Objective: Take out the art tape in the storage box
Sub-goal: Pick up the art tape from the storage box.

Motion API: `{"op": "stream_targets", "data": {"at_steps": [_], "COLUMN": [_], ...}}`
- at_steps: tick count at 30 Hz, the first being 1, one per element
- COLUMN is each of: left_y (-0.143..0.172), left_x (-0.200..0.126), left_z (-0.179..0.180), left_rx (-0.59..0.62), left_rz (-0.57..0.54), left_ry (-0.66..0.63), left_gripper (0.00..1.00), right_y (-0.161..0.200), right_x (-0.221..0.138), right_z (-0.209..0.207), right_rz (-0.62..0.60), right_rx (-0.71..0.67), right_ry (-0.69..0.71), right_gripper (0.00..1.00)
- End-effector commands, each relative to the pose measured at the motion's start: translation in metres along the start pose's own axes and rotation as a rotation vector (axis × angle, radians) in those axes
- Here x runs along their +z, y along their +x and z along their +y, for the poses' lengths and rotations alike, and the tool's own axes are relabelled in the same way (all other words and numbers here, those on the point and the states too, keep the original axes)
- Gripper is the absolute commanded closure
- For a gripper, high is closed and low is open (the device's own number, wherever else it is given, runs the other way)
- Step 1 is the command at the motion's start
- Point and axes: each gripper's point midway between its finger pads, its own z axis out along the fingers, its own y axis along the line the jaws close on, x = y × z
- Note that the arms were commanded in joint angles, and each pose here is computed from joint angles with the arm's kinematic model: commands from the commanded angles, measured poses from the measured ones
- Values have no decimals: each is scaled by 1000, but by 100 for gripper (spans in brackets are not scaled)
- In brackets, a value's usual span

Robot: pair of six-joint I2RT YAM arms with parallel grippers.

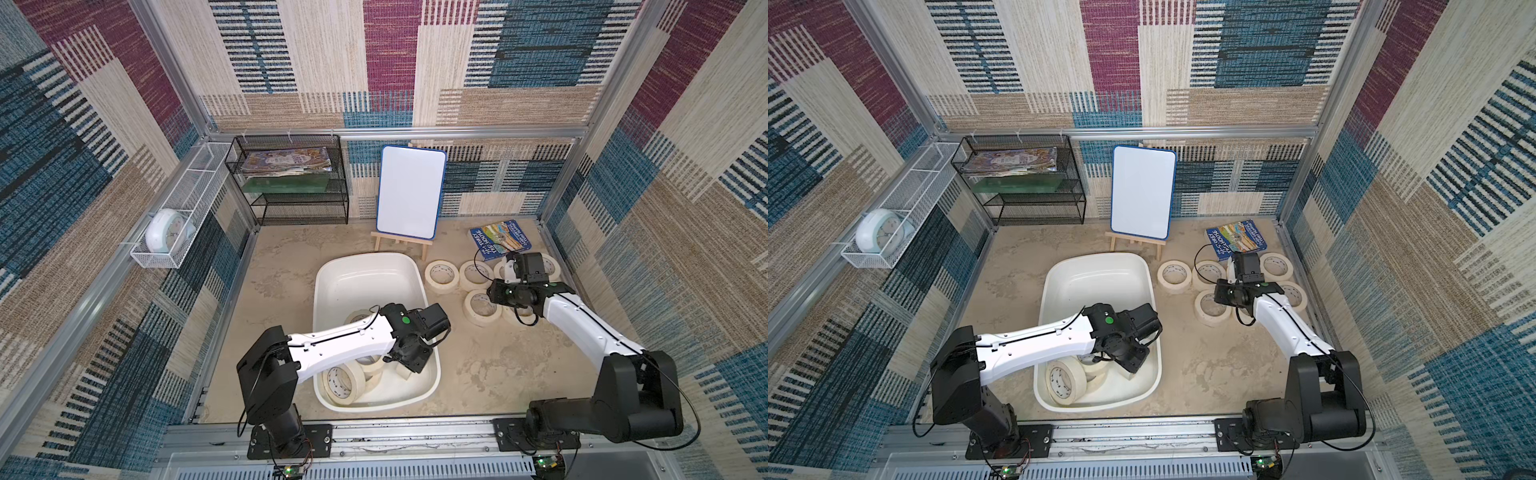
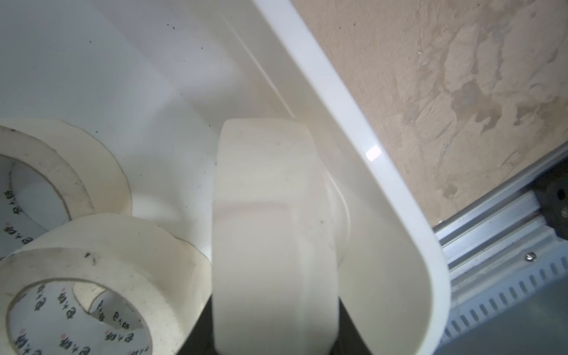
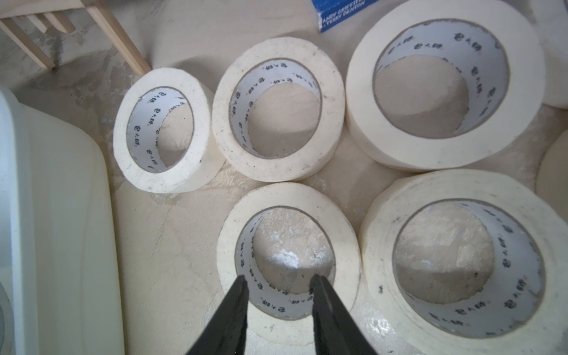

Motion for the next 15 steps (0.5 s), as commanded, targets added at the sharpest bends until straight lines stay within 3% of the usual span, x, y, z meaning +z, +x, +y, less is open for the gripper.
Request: {"op": "stream_targets", "data": {"at_steps": [1, 3, 8, 15], "left_y": [-5, -9, -32, -73], "left_x": [-8, -15, -44, -72], "left_z": [13, 23, 67, 119], "left_rx": [-19, -42, -150, -365], "left_rz": [-32, -56, -178, -422], "left_ry": [-28, -33, -33, 142], "left_gripper": [92, 100, 100, 100], "right_y": [3, 3, -2, 4], "right_x": [-5, -10, -36, -60], "right_z": [22, 42, 102, 172], "right_rz": [14, 15, -22, -44], "right_rx": [-42, -77, -168, -250], "right_ry": [-78, -133, -333, -583], "right_gripper": [61, 61, 61, 60]}}
